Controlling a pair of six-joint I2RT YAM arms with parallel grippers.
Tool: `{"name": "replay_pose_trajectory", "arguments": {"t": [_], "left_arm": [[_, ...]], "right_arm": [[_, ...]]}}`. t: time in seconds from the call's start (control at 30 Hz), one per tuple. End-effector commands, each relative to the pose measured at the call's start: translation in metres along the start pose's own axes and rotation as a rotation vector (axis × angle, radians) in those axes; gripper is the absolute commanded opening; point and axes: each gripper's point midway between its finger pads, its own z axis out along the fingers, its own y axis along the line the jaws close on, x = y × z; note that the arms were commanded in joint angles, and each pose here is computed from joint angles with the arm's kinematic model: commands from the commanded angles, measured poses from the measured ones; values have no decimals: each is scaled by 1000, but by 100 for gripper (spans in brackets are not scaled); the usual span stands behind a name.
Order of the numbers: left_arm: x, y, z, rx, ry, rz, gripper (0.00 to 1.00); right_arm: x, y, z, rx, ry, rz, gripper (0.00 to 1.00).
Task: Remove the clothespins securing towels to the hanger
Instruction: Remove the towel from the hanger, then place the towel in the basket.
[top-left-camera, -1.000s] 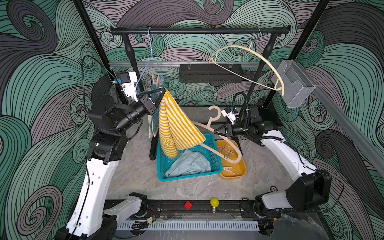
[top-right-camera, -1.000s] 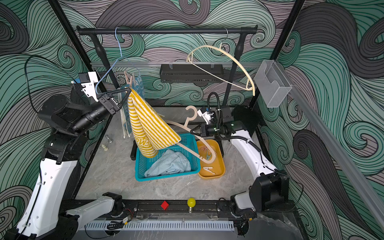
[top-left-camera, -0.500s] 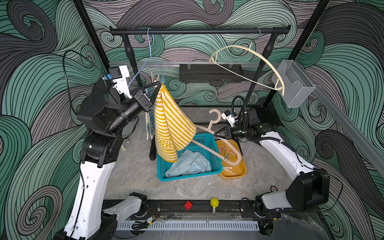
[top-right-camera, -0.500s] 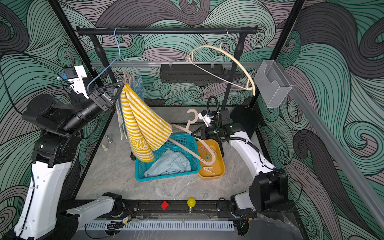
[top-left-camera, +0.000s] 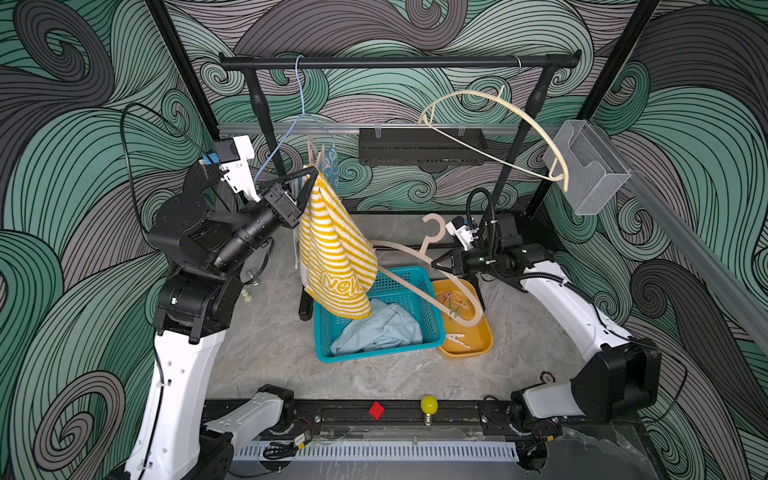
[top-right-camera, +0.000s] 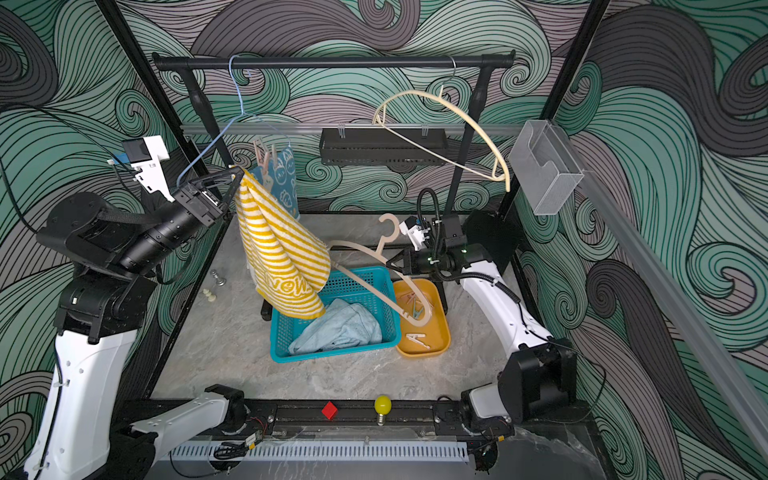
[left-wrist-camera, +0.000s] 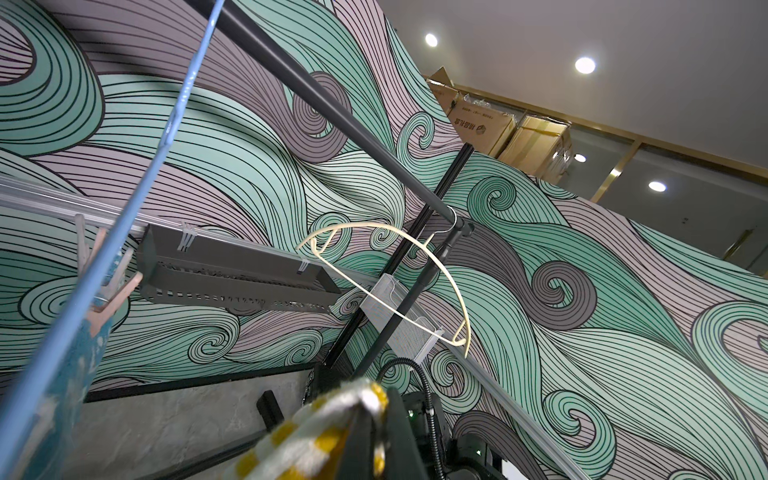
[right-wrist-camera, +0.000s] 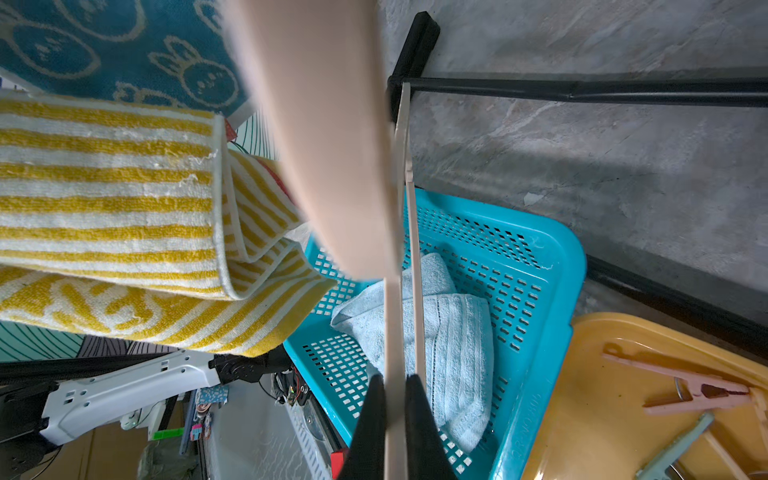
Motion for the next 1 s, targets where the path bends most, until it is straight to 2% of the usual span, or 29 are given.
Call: {"name": "replay_pose_trajectory", "arguments": {"t": [0.0, 0.43, 0.97], "left_arm": [[-15, -17, -13, 15, -45, 59, 0], [8, -7, -15, -10, 44, 44, 0], [52, 22, -17, -70, 160, 5, 0]], "right_arm": [[-11, 5, -17, 37, -50, -38, 0], [-30, 3, -47, 86, -154, -47, 0], [-32, 7, -61, 89, -196, -60, 0]]}}
